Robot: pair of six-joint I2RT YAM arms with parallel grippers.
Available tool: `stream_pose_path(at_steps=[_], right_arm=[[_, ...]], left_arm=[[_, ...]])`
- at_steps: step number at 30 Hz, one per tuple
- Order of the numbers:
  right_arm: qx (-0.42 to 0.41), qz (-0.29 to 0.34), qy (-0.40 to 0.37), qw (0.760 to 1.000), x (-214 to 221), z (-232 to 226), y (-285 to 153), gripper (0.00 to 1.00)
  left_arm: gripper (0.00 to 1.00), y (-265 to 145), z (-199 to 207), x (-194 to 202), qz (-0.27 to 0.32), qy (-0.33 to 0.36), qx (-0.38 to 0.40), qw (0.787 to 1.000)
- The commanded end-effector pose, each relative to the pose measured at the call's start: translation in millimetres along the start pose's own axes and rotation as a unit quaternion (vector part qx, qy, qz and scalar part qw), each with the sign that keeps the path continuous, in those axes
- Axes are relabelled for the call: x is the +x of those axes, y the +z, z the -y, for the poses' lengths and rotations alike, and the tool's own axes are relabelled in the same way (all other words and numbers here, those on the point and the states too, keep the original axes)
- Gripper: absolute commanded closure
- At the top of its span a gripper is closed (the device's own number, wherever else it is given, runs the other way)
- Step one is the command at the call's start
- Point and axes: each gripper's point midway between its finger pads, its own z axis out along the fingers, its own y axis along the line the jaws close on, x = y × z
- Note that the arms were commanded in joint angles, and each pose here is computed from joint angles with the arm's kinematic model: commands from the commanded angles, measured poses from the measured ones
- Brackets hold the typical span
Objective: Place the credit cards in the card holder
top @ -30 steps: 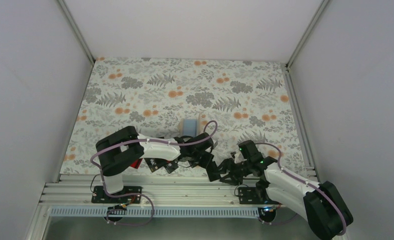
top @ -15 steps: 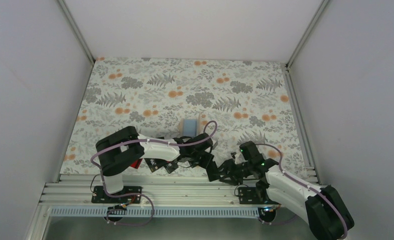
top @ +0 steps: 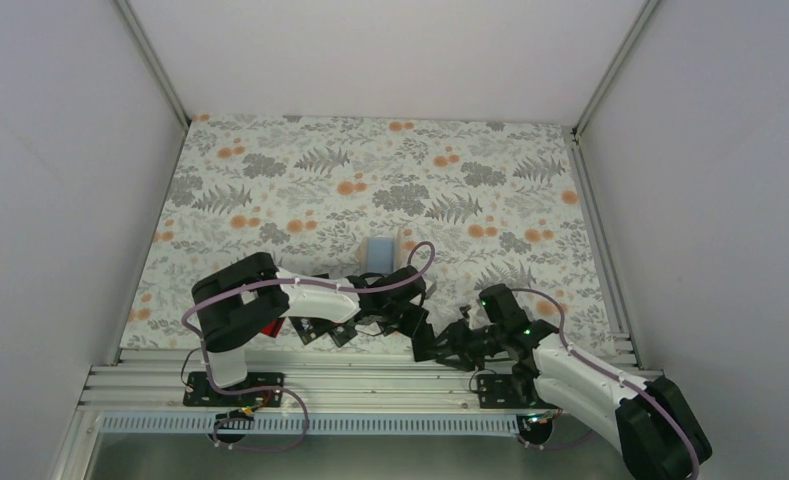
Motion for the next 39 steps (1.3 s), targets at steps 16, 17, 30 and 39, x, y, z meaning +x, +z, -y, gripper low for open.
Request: stream_pose_path(at_steps=[16, 17, 30, 39], right_arm=[[-0.010, 0.015, -0.005, 1.000, -5, -7, 0, 0.95], [-0.009, 0.015, -0.004, 1.000, -5, -6, 0, 0.96], [-0.006, 0.061, -0.042, 0.997, -22, -35, -12, 0.96], [-0.050, 0.147, -0.121, 0.980, -46, -107, -53, 0.96]], left_arm=[[0.98, 12, -34, 40, -0.060, -0.020, -0.045, 0.997], [0.98, 12, -35, 40, -0.059, -0.022, -0.046, 0.997], [0.97, -42, -37, -7, 0.031, -0.037, -0.088, 0.995], [0.91, -142, -33, -64, 0.155, -0.045, -0.101, 0.982]])
